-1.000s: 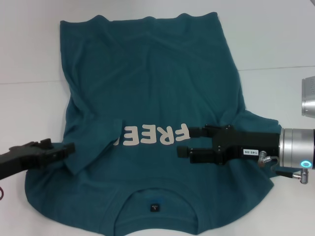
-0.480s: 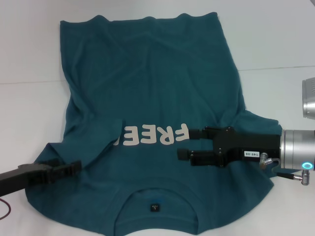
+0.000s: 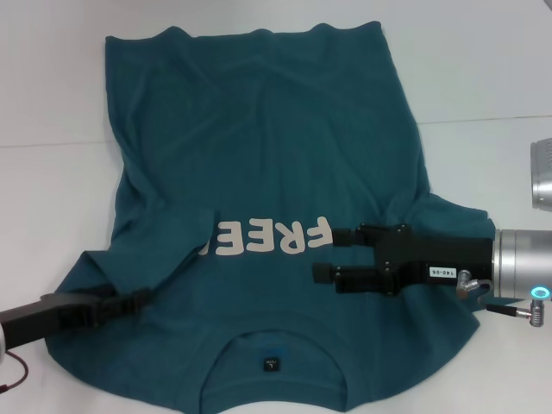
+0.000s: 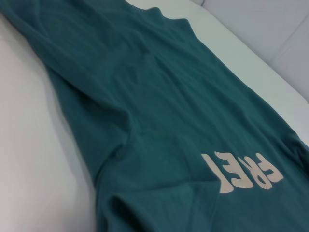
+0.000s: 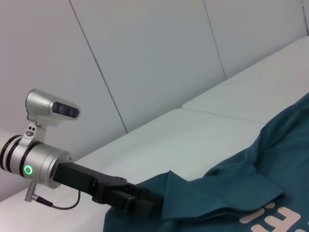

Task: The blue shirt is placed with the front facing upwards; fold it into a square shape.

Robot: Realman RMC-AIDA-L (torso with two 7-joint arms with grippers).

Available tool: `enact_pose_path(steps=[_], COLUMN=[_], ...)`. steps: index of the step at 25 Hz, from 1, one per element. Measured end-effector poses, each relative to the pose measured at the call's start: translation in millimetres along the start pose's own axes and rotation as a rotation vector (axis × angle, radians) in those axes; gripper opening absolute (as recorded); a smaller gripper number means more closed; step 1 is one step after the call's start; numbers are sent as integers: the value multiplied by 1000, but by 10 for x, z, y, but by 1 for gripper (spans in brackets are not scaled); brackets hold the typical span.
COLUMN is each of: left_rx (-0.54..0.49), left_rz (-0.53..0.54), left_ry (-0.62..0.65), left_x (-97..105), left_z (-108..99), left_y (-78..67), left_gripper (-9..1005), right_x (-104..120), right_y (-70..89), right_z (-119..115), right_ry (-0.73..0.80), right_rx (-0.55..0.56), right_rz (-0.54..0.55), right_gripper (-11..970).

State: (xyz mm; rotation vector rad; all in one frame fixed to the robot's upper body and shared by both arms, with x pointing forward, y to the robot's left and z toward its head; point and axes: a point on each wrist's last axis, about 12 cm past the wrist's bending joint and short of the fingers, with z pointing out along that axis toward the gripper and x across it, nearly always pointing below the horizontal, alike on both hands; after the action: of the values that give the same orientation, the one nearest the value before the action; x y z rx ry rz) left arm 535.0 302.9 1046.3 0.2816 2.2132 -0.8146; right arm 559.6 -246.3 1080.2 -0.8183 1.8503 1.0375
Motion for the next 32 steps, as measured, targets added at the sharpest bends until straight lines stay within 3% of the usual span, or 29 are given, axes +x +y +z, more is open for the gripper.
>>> enact_pose_path(steps=[9, 24, 32], left_rx=[20, -6, 0], left_rz=[25, 26, 48], left_ry=[22, 59, 56], left_x=[-30, -6, -93], left_z=[84, 72, 159], left_y=[-57, -22, -54], left_gripper=[874, 873, 873], right_x=[25, 28, 28], right_y=[2, 2, 1], right_z=[-17, -19, -23], right_ry=[1, 1, -2], right_rx=[4, 4, 6], right_rz=[3, 6, 7], right_gripper=[884, 884, 884])
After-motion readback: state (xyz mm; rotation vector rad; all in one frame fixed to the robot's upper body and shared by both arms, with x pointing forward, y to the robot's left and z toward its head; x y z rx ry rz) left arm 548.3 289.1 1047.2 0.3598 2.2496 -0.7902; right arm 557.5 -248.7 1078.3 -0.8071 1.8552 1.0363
